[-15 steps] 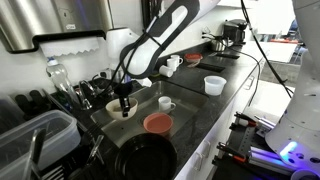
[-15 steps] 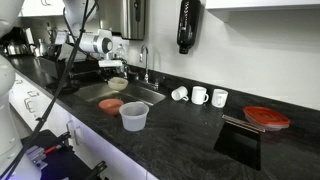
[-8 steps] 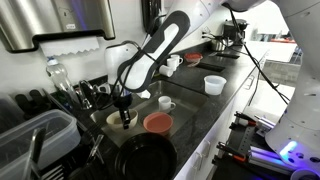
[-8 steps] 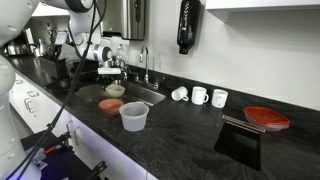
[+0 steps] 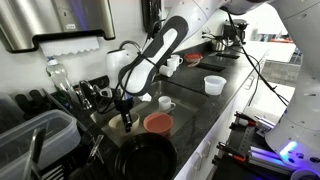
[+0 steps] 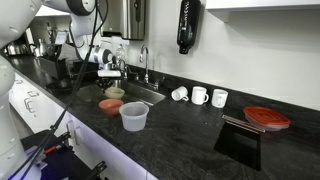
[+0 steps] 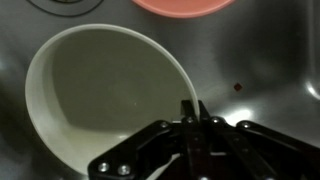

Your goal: Pick the cream white bowl and put it in the sink

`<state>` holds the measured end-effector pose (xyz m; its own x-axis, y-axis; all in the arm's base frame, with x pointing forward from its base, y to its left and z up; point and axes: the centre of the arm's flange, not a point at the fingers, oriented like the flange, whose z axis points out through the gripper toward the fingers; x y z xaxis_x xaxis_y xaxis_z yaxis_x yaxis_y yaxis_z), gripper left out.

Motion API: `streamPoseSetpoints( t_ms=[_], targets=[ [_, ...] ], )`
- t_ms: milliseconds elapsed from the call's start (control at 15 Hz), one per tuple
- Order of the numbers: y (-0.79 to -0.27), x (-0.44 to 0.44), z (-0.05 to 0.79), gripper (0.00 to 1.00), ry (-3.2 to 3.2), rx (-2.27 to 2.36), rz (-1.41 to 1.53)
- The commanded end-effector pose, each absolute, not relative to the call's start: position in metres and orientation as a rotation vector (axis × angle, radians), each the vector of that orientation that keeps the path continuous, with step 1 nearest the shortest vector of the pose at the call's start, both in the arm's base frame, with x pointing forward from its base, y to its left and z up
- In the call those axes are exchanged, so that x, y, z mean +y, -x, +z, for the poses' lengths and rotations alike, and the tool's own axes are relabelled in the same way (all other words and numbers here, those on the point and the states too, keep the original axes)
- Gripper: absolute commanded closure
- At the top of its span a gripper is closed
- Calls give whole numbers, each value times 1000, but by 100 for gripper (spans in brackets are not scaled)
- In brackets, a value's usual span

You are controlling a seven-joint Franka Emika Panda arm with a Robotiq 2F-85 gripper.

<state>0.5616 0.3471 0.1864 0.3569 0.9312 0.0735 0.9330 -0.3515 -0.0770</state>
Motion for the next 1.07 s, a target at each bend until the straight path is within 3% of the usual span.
streamPoseSetpoints(
  t_ms=[0,133,667,1000],
  targets=[
    [-563,348,183,80,2458,-1739,14],
    [-562,347,182,55,2455,-1737,31],
    [-563,340,227,1,2487,-1727,-80],
    [-540,346,292,0,2473,-1656,-129]
  ],
)
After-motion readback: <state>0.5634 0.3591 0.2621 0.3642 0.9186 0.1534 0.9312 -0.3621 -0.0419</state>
